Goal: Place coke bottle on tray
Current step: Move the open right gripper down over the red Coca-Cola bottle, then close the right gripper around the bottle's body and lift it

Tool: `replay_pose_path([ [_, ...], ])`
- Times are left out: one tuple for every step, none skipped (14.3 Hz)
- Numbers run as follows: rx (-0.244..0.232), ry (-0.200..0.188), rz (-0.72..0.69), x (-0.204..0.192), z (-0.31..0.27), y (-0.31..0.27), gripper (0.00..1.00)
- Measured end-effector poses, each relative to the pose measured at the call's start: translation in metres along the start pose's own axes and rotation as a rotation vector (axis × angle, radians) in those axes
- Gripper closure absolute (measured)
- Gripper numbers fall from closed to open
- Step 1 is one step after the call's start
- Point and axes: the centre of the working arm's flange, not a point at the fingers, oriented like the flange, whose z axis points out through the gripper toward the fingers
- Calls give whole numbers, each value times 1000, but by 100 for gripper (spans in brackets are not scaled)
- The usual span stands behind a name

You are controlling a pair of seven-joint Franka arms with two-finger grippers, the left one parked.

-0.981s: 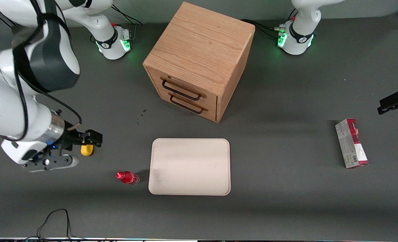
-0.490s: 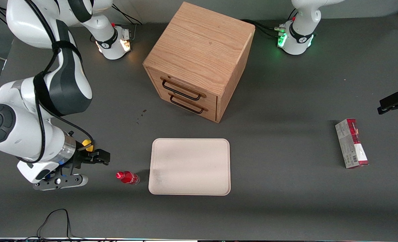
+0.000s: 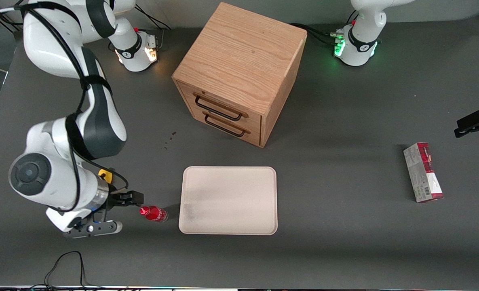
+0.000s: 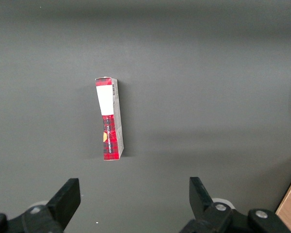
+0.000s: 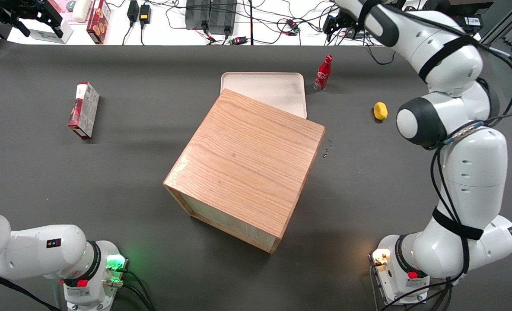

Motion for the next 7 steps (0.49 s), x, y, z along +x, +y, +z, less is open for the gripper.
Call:
replay_pose_path([
  [-1,-2,-1,4,16,-1,0],
  [-2,-3,-2,7,32,-2,0],
  [-2,-7,-3,10,48,-4,0],
  [1,-14,-6,12,64,-6,0],
  [8,-12,-9,14,75,-9,0],
  [21,-11,-10,15,83,-10,0],
  [36,-17,-9,16,89,-9,0],
])
